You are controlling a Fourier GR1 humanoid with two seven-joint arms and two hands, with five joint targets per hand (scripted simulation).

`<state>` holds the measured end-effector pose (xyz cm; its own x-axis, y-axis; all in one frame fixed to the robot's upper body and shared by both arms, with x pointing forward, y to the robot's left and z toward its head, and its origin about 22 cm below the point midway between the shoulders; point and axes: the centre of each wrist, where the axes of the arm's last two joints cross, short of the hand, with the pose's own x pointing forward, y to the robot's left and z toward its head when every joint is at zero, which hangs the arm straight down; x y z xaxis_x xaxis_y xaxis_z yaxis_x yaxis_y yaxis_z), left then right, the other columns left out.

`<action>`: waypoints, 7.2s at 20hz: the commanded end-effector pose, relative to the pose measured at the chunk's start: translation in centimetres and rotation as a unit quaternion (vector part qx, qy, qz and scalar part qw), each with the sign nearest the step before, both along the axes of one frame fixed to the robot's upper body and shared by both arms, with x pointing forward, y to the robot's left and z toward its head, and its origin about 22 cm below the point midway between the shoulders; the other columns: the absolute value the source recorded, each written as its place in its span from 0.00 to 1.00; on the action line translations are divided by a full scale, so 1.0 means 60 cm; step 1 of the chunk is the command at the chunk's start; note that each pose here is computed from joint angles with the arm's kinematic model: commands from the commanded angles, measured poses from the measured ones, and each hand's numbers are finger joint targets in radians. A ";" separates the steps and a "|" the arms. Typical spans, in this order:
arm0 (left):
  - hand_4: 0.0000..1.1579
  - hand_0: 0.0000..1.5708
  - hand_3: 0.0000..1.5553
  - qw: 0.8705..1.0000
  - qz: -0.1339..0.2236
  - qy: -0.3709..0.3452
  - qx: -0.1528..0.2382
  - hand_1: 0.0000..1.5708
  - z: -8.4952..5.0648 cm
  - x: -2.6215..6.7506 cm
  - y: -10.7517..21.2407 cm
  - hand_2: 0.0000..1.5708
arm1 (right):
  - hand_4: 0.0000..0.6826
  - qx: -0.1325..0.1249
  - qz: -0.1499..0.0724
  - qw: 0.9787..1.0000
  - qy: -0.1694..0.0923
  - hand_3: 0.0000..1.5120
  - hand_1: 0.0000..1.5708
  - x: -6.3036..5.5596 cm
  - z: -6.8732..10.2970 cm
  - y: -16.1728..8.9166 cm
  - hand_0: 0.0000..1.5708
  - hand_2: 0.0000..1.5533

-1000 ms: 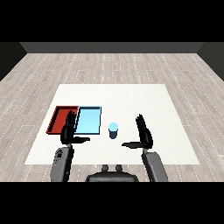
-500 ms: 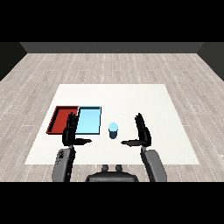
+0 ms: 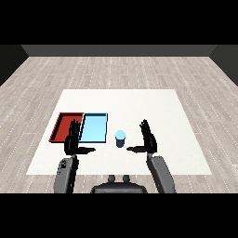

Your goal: Pick the blue can and put it in the blue box

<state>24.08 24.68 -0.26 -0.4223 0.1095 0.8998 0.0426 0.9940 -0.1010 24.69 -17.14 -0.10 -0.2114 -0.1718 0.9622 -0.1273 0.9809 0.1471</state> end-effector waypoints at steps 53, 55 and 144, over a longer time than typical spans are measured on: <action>0.00 0.00 0.00 1.000 0.023 -0.018 -0.002 0.00 0.020 0.022 0.033 0.00 | 0.00 0.033 0.032 0.995 0.090 0.00 0.00 0.063 -0.124 0.123 0.00 0.00; 0.00 0.00 0.00 0.999 0.024 -0.017 -0.011 0.00 0.022 -0.010 -0.007 0.00 | 0.00 0.018 0.048 0.994 0.091 0.00 0.00 0.090 -0.122 0.121 0.00 0.00; 0.00 0.00 0.00 0.984 -0.124 0.126 0.030 0.00 -0.036 0.086 -0.249 0.00 | 0.95 -0.056 0.103 0.988 -0.098 0.92 0.90 0.122 0.111 0.165 0.90 0.92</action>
